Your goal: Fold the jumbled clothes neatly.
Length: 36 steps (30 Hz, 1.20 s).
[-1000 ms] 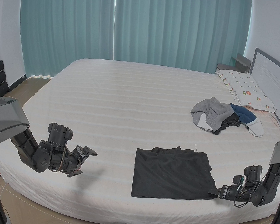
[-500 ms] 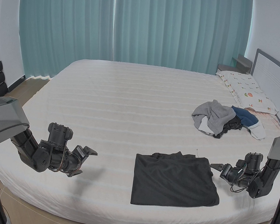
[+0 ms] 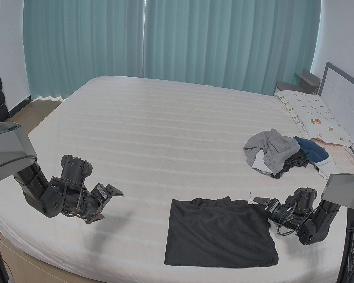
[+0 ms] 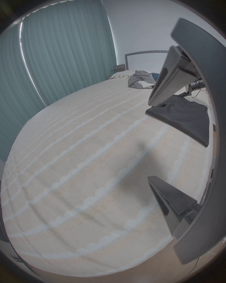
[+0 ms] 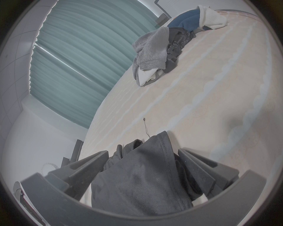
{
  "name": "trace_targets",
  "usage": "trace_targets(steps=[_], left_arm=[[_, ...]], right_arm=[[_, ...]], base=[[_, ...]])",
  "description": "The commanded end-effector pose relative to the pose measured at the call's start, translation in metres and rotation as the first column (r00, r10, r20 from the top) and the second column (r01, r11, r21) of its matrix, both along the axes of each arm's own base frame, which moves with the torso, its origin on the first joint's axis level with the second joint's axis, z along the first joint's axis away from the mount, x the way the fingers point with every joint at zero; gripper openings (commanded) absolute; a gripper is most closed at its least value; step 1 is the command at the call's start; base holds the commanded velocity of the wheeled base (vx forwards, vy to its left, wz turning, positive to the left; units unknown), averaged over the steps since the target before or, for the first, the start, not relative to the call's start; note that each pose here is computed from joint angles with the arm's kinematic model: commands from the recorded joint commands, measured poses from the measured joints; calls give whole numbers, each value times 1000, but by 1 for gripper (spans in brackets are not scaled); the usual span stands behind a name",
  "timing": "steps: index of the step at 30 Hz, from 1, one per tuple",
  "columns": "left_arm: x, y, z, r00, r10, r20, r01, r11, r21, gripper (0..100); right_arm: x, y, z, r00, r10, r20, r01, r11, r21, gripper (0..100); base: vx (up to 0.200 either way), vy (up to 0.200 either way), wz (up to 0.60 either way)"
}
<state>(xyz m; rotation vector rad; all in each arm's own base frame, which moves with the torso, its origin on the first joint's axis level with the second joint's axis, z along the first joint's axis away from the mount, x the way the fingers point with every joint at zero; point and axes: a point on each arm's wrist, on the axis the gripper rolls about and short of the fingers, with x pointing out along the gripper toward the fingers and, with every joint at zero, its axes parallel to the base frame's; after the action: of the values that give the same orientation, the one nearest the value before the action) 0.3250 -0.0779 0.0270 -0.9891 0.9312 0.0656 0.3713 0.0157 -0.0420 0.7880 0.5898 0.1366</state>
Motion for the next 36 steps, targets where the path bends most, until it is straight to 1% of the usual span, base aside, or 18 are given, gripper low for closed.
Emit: trace_targets(steps=[1, 3, 4, 8, 14, 19, 33, 36], left_arm=[[0, 0, 0, 1000, 0, -1, 0, 1000, 0, 100], [0, 0, 0, 1000, 0, 0, 0, 1000, 0, 100], [0, 0, -1, 1000, 0, -3, 0, 1000, 1, 100], [0, 0, -1, 1000, 0, -1, 0, 1000, 0, 100], [0, 0, -1, 1000, 0, -3, 0, 1000, 1, 100], [0, 0, -1, 1000, 0, -3, 0, 1000, 1, 100], [0, 0, -2, 1000, 0, -4, 0, 1000, 1, 100], [-1, 0, -2, 1000, 0, -6, 0, 1000, 1, 100]], right_arm=[[5, 2, -7, 1000, 1, -3, -1, 1000, 2, 100], [5, 2, -7, 1000, 0, -3, 0, 1000, 5, 100], [5, 2, -7, 1000, -5, -3, 5, 1000, 9, 0], [7, 0, -6, 999, -46, 1, 45, 999, 9, 0], [11, -5, -5, 997, -72, 13, 72, 997, 7, 0], [15, -14, -1, 992, -121, 19, 120, 991, 51, 0], [13, -18, -1, 990, -138, 14, 137, 989, 55, 0], [13, -19, -2, 984, -174, 19, 174, 984, 38, 0]], base=[[0, 0, 0], [0, 0, 0], [0, 0, 0], [0, 0, 0], [0, 0, 0], [0, 0, 0], [0, 0, 0], [0, 0, 0]])
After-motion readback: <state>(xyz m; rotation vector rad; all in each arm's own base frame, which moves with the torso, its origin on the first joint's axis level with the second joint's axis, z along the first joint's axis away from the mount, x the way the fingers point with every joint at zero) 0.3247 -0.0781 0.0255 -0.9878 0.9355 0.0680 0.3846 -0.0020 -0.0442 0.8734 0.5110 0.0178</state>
